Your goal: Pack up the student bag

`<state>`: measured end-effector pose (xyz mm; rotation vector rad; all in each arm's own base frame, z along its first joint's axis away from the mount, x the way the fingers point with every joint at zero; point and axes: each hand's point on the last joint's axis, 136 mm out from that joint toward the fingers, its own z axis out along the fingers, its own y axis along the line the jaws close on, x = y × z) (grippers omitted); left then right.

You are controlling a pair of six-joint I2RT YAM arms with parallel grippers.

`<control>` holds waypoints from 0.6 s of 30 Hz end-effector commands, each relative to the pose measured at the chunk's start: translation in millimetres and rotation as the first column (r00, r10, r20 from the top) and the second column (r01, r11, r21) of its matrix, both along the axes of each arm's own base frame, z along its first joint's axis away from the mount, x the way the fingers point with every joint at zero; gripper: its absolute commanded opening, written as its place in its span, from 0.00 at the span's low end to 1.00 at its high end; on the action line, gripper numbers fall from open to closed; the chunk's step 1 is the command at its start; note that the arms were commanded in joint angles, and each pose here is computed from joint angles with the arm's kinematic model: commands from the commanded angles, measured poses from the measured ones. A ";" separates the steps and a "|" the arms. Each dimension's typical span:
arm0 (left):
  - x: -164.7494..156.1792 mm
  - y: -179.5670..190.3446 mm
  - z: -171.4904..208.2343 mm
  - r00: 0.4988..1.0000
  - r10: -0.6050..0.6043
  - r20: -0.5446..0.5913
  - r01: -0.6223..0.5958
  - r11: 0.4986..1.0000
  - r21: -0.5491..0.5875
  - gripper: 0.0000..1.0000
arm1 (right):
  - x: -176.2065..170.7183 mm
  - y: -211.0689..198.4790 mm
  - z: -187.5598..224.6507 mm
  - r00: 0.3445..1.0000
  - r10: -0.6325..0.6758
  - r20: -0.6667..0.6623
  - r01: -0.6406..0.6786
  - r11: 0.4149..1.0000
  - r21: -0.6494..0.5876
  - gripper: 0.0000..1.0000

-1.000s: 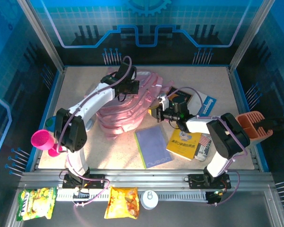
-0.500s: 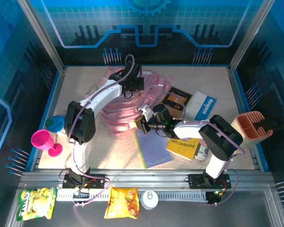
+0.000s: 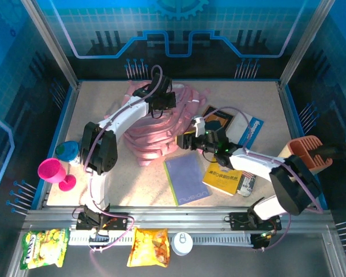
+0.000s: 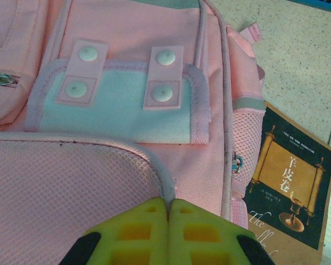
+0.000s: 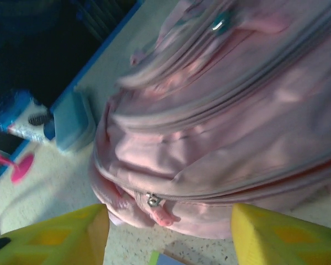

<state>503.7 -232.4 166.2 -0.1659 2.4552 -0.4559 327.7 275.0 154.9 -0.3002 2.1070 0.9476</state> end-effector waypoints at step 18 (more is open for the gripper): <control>-13.4 -3.3 48.7 0.995 -0.050 0.083 0.059 0.992 -0.115 0.00 | 48.4 -14.0 -23.2 0.674 -0.291 -0.679 0.411 0.911 0.018 0.48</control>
